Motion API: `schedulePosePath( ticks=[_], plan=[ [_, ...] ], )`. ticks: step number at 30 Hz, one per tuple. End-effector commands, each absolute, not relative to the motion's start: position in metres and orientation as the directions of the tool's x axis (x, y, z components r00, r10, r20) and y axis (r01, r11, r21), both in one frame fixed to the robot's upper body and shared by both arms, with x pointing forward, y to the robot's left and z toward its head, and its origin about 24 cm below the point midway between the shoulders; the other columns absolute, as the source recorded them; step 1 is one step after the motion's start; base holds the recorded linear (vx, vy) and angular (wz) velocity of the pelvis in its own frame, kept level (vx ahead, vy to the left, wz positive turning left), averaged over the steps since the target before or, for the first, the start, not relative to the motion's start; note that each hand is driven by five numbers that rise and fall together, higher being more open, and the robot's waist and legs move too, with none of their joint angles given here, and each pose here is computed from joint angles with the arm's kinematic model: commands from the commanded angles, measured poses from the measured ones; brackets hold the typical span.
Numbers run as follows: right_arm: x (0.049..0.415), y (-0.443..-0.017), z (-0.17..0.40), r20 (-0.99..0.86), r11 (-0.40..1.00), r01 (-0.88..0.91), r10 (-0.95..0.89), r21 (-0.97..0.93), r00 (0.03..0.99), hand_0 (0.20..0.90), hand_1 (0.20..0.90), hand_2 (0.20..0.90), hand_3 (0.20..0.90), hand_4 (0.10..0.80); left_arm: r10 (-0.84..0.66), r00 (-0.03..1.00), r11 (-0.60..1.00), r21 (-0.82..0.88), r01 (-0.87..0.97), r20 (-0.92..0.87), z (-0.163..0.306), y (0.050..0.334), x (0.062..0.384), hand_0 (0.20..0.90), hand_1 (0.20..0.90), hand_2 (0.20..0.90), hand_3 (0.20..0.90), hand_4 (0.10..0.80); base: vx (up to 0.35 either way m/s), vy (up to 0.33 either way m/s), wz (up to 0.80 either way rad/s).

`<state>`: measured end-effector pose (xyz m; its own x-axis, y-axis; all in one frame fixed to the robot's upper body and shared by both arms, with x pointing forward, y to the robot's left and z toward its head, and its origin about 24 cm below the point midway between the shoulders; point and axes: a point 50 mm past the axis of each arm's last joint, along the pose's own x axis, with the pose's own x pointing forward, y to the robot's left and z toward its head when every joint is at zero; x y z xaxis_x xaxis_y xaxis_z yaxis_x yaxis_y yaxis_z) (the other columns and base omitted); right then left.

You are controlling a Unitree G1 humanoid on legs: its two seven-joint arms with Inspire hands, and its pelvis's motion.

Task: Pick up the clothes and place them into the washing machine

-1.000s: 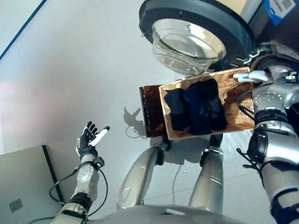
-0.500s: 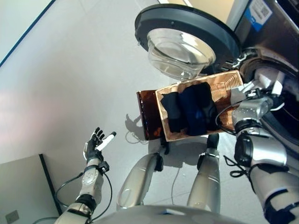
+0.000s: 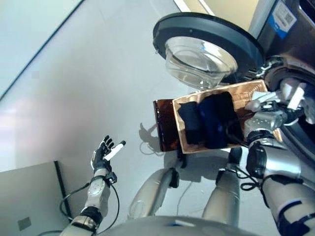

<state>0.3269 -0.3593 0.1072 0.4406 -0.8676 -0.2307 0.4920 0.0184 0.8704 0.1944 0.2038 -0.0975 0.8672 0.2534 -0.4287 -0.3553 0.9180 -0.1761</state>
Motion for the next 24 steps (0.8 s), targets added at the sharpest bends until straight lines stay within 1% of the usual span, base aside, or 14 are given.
schedulePosePath(
  ticks=[1,4,6,8,9,10,14,16,17,18,20,21,23,24],
  plan=[
    [0.325,-0.388,0.244,0.211,0.32,0.257,-0.903,0.912,0.374,0.9,0.9,0.9,0.9,0.8,0.365,0.871,0.9,-0.114,-0.42,-0.328,-0.082,0.242,0.195,0.9,0.9,0.9,0.9,0.8,0.004,0.08,0.09],
    [0.306,-0.38,0.322,0.46,0.491,0.067,-0.848,0.868,0.263,0.9,0.9,0.9,0.9,0.8,0.389,0.866,0.894,-0.1,-0.438,-0.313,-0.079,0.25,0.192,0.9,0.9,0.9,0.9,0.8,0.03,0.09,0.08],
    [0.308,-0.373,0.326,0.493,0.526,0.061,-0.826,0.848,0.273,0.9,0.9,0.9,0.9,0.8,0.394,0.863,0.892,-0.096,-0.442,-0.315,-0.079,0.25,0.192,0.9,0.9,0.9,0.9,0.8,0.028,0.035,0.0],
    [0.317,-0.365,0.321,0.499,0.541,0.063,-0.808,0.838,0.313,0.9,0.9,0.9,0.9,0.8,0.397,0.862,0.89,-0.098,-0.446,-0.315,-0.079,0.249,0.193,0.9,0.9,0.9,0.9,0.8,0.052,0.047,0.03],
    [0.327,-0.359,0.308,0.474,0.536,0.082,-0.8,0.84,0.367,0.9,0.9,0.9,0.9,0.8,0.397,0.861,0.887,-0.11,-0.449,-0.318,-0.08,0.247,0.195,0.9,0.9,0.9,0.9,0.8,0.045,0.039,-0.02],
    [0.327,-0.359,0.307,0.475,0.536,0.08,-0.799,0.84,0.369,0.9,0.9,0.9,0.9,0.8,0.397,0.861,0.887,-0.11,-0.449,-0.318,-0.08,0.248,0.194,0.9,0.9,0.9,0.9,0.8,0.051,0.038,-0.07],
    [0.348,-0.348,0.259,0.379,0.498,0.129,-0.781,0.857,0.496,0.9,0.9,0.9,0.9,0.8,0.362,0.875,0.894,-0.146,-0.424,-0.322,-0.081,0.235,0.2,0.9,0.9,0.9,0.9,0.8,0.029,0.015,-0.11],
    [0.356,-0.342,0.225,0.298,0.477,0.201,-0.771,0.855,0.562,0.9,0.9,0.9,0.9,0.8,0.349,0.88,0.895,-0.165,-0.415,-0.323,-0.081,0.23,0.203,0.9,0.9,0.9,0.9,0.8,0.01,-0.013,-0.09],
    [0.359,-0.336,0.188,0.188,0.427,0.282,-0.776,0.859,0.602,0.9,0.9,0.9,0.9,0.8,0.335,0.885,0.898,-0.173,-0.404,-0.323,-0.081,0.225,0.206,0.9,0.9,0.9,0.9,0.8,0.0,-0.031,-0.06],
    [0.36,-0.332,0.172,0.145,0.429,0.328,-0.765,0.842,0.627,0.9,0.9,0.9,0.9,0.8,0.333,0.885,0.899,-0.174,-0.402,-0.325,-0.081,0.224,0.207,0.9,0.9,0.9,0.9,0.8,-0.002,-0.036,-0.04],
    [0.36,-0.329,0.158,0.101,0.404,0.353,-0.766,0.844,0.635,0.9,0.9,0.9,0.9,0.8,0.329,0.885,0.901,-0.171,-0.399,-0.33,-0.083,0.222,0.206,0.9,0.9,0.9,0.9,0.8,-0.005,-0.017,-0.07],
    [0.358,-0.321,0.133,0.019,0.361,0.397,-0.759,0.844,0.65,0.9,0.9,0.9,0.9,0.8,0.312,0.89,0.906,-0.176,-0.384,-0.333,-0.084,0.217,0.207,0.9,0.9,0.9,0.9,0.8,-0.007,-0.029,-0.05],
    [0.355,-0.313,0.108,-0.065,0.315,0.44,-0.749,0.841,0.66,0.9,0.9,0.9,0.9,0.8,0.293,0.892,0.914,-0.174,-0.367,-0.344,-0.086,0.212,0.205,0.9,0.9,0.9,0.9,0.8,-0.004,-0.036,0.05],
    [0.355,-0.312,0.107,-0.066,0.314,0.44,-0.748,0.841,0.66,0.9,0.9,0.9,0.9,0.8,0.294,0.892,0.914,-0.172,-0.367,-0.344,-0.086,0.213,0.205,0.9,0.9,0.9,0.9,0.8,0.002,-0.02,0.13]
  ],
)
